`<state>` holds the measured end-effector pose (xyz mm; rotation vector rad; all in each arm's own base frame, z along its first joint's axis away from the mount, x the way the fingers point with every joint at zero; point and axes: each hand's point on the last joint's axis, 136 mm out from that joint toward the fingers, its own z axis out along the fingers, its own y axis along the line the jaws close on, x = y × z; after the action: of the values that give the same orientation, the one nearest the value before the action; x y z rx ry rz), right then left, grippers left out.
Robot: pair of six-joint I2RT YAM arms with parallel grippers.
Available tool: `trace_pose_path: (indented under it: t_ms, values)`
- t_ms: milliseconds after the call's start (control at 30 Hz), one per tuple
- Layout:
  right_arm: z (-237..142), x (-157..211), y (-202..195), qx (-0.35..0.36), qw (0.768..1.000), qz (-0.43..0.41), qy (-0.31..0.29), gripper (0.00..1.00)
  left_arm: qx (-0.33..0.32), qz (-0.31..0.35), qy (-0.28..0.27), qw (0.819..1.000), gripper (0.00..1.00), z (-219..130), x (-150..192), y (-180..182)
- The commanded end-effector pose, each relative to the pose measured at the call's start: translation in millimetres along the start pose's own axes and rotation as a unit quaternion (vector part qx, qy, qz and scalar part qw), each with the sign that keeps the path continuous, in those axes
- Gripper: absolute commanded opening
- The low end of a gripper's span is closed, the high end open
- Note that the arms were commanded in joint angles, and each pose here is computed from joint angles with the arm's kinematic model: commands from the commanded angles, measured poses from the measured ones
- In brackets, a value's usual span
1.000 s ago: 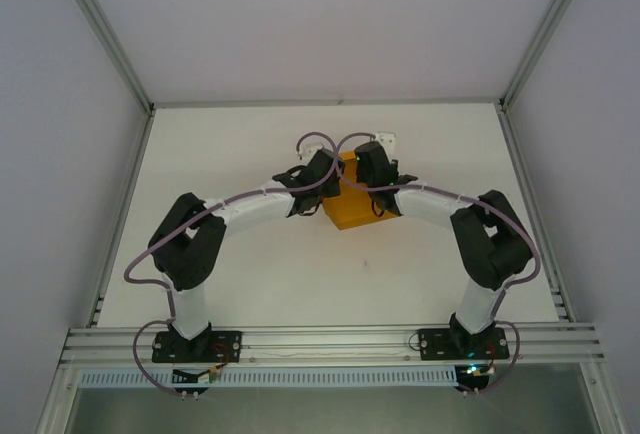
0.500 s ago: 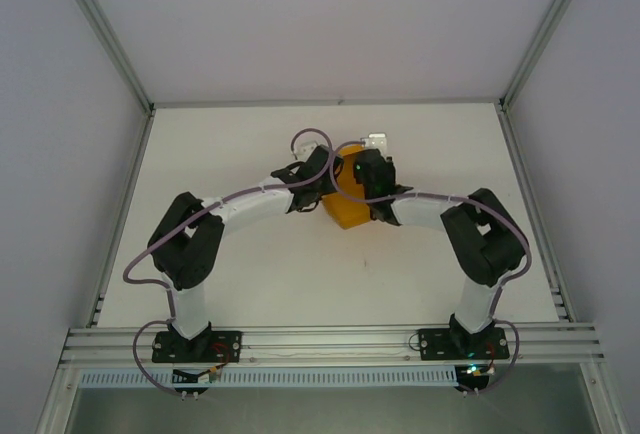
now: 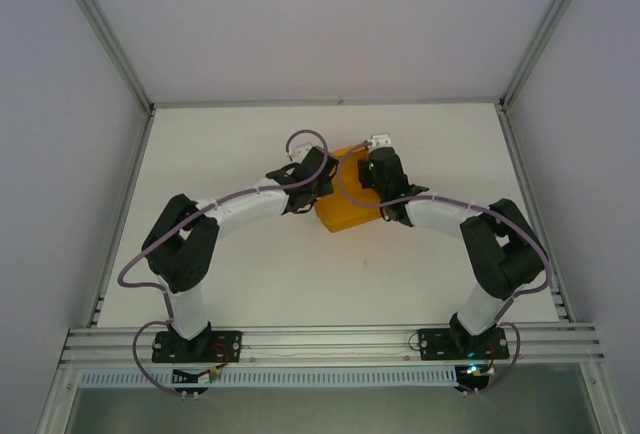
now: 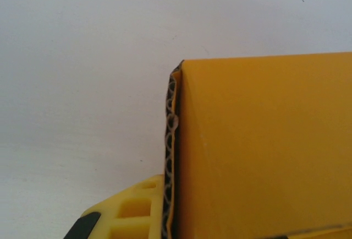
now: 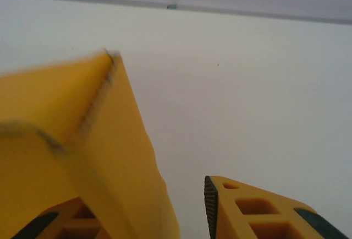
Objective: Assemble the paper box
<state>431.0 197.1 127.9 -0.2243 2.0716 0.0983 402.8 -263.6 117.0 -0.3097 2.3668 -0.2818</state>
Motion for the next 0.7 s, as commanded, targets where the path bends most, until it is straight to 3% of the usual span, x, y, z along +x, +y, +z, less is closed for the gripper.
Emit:
trace_pose_path:
  t_ms: [0, 67, 200, 367, 500, 567, 667]
  values:
    - [-6, 5, -5, -0.006, 1.0, 0.021, 0.017, 0.35, -0.015, -0.012, -0.034, 0.999, 0.0, -8, -22, 13]
    - [-7, 4, -4, -0.009, 1.0, 0.024, 0.017, 0.35, -0.015, -0.013, -0.034, 0.999, 0.0, -8, -23, 12]
    - [-13, -5, -7, -0.005, 0.999, 0.041, -0.004, 0.25, -0.002, -0.001, -0.026, 1.0, 0.0, -7, -20, 6]
    - [-10, -15, -25, 0.052, 0.997, 0.048, -0.023, 0.07, -0.016, -0.011, -0.022, 1.0, 0.0, -4, -17, 11]
    - [-10, -16, -42, 0.116, 0.99, 0.073, -0.037, 0.02, -0.107, -0.047, -0.039, 0.992, 0.0, -5, -20, 42]
    - [-11, -12, -48, 0.138, 0.986, 0.083, -0.039, 0.0, -0.173, -0.062, -0.07, 0.98, 0.0, -8, -28, 64]
    - [-11, -11, -57, 0.176, 0.98, 0.081, -0.042, 0.0, -0.205, -0.07, -0.081, 0.973, 0.0, -6, -31, 77]
